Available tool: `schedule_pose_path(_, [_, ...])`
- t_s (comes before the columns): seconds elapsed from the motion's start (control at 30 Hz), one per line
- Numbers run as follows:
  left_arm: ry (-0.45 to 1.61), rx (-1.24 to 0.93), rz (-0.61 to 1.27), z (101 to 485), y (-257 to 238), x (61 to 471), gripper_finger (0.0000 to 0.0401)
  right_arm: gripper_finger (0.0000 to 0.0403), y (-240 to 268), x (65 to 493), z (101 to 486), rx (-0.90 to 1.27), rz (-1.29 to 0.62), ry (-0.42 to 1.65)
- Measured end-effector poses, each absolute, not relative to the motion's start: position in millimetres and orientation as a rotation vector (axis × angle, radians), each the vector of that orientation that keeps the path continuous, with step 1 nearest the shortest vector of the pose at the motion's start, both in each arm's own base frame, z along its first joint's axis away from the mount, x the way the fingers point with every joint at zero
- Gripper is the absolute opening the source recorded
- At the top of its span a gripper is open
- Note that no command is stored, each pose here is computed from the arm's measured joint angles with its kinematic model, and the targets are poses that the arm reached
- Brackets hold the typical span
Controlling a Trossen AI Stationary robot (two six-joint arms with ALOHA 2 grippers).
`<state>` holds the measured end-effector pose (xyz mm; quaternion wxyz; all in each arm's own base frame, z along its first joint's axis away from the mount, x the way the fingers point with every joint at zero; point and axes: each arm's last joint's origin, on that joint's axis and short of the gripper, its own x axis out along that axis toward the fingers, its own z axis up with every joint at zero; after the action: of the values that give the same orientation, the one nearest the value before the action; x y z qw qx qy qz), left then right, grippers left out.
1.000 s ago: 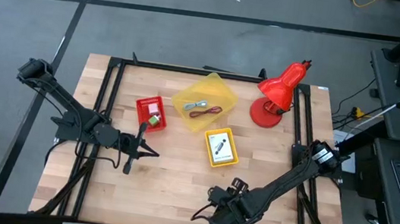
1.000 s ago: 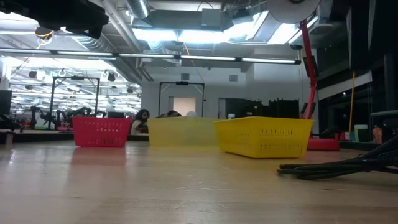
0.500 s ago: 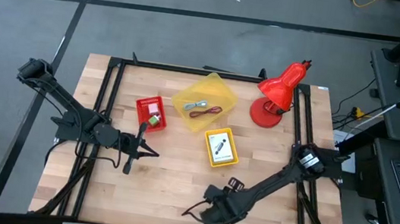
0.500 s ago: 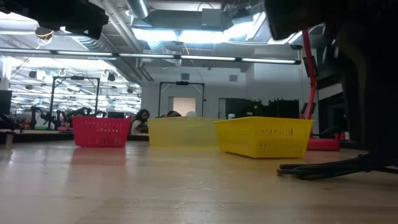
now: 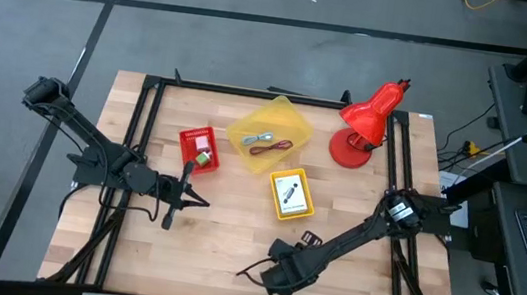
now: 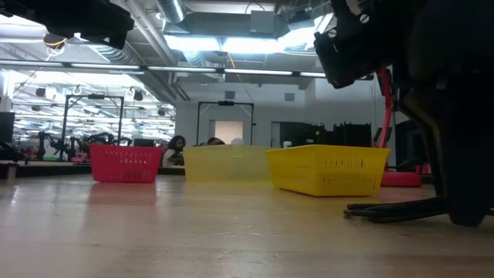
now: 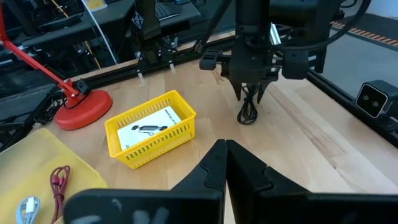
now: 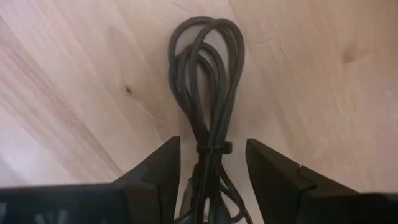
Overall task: Pick and place items into bin
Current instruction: Put the black charger cable into the big yellow bin
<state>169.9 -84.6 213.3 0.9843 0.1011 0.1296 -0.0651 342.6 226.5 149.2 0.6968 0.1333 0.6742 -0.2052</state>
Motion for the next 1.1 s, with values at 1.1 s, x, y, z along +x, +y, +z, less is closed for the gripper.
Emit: schedule_pose_path(1.1, [0.264, 0.197, -0.130, 212.9, -84.6, 169.8, 0.0002, 0.0015, 221.6, 336.5, 185.7, 0.243, -0.362, 1.438])
